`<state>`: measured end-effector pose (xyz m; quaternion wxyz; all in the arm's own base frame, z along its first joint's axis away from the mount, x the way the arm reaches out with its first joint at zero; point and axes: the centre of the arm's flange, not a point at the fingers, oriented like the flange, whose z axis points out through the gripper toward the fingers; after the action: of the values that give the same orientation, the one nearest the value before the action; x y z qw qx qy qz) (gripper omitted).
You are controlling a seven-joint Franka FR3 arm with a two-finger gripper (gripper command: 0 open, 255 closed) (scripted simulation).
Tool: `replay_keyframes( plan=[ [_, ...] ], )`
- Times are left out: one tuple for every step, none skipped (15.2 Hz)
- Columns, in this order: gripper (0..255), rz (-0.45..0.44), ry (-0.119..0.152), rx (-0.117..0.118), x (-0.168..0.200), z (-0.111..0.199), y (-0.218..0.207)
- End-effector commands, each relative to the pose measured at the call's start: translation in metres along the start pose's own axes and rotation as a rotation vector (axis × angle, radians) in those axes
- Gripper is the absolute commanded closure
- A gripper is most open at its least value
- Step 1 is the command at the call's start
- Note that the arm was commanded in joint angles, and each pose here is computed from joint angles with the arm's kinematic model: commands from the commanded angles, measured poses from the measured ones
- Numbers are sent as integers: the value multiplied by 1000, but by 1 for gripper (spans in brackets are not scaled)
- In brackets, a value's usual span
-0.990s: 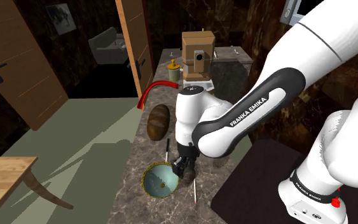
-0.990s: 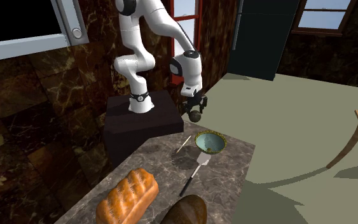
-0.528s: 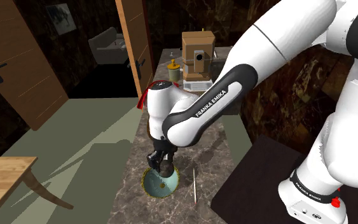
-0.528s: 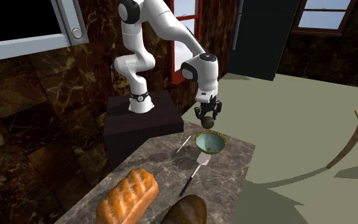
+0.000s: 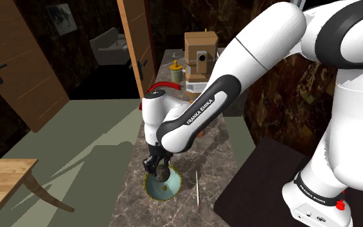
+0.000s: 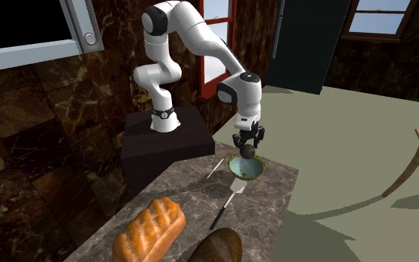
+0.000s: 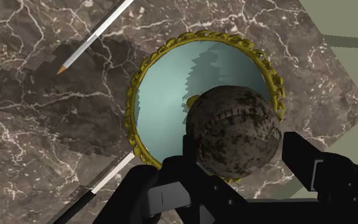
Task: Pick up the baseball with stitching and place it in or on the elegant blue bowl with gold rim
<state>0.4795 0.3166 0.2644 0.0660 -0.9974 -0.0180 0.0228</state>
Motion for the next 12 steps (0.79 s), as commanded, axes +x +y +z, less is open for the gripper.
replay_keyframes(
  plan=[
    [255, 0, 1, 0, 0, 11, 2],
    [255, 0, 1, 0, 0, 16, 3],
    [255, 0, 1, 0, 0, 21, 3],
    [255, 0, 1, 0, 1, 27, 4],
    [255, 0, 1, 0, 1, 32, 5],
    [255, 0, 1, 0, 1, 37, 5],
    [255, 0, 1, 0, 1, 42, 6],
    [255, 0, 1, 0, 2, 48, 7],
    [255, 0, 1, 0, 1, 48, 7],
    [255, 0, 1, 0, 2, 48, 7],
    [255, 0, 1, 0, 2, 48, 7],
    [255, 0, 1, 0, 2, 48, 7]
  ],
)
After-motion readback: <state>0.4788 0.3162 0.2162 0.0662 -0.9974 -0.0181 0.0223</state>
